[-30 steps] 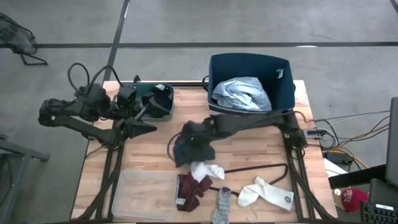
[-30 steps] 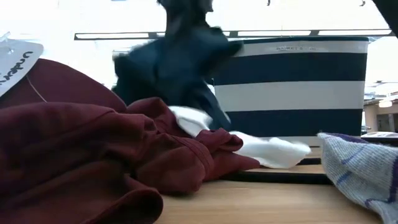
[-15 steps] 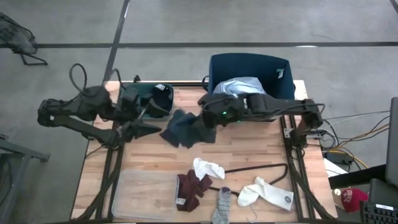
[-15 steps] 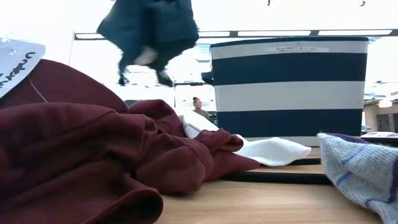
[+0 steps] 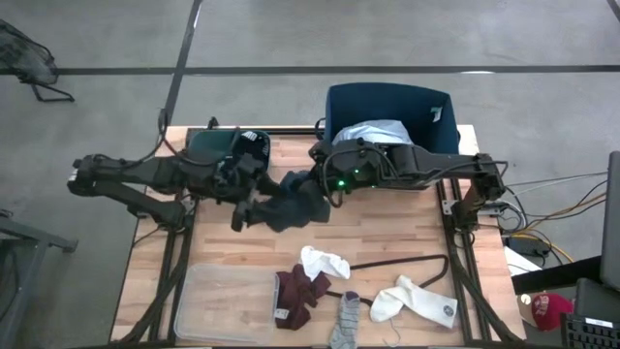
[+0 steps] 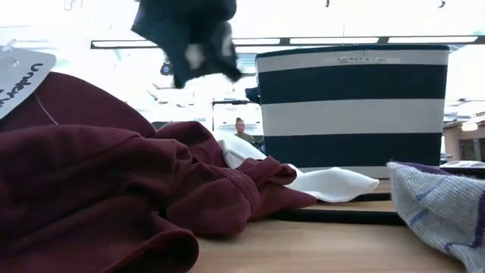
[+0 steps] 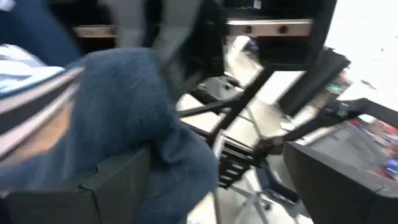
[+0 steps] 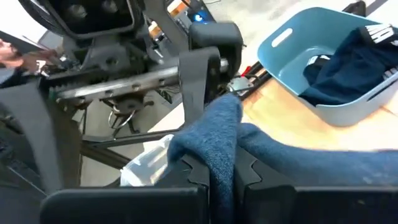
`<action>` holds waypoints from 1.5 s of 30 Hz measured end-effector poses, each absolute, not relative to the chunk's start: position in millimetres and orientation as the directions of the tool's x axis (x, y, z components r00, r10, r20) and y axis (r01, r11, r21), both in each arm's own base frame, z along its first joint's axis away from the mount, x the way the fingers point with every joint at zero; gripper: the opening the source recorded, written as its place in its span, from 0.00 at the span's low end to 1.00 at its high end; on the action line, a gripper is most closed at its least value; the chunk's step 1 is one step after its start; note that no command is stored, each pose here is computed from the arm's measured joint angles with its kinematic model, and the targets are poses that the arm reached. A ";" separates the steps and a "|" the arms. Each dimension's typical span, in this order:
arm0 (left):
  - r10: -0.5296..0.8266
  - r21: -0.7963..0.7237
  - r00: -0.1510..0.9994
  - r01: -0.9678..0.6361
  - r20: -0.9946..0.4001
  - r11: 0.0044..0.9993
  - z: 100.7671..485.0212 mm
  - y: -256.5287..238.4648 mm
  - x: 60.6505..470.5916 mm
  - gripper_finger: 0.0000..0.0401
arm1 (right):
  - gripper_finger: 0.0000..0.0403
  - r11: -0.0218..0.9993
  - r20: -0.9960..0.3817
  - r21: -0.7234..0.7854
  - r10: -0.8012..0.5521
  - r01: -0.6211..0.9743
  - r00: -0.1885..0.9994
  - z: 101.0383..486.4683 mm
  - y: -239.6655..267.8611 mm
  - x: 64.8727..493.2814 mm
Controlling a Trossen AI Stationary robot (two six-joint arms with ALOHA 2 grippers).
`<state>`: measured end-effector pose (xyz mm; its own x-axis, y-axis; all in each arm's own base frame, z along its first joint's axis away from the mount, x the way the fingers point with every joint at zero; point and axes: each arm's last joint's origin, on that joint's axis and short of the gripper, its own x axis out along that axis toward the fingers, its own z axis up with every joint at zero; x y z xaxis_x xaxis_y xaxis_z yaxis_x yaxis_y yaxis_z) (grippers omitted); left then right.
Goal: Pick & Place Cloths
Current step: Put the dark blue pants into the green bin
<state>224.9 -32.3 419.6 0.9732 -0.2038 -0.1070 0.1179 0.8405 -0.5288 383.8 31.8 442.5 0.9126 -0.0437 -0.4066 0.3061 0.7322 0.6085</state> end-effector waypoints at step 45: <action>-0.031 -0.475 0.998 -0.001 -0.060 0.880 418.9 -29.2 239.7 0.01 | 0.16 0.710 -0.227 0.695 0.068 0.113 0.971 458.8 38.3 391.1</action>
<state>239.7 -29.2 418.9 0.9977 -0.0306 -0.0597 -0.0014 0.8799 -0.4752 391.1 38.3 458.8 0.9714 0.0685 -0.2273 0.1126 0.7101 0.6950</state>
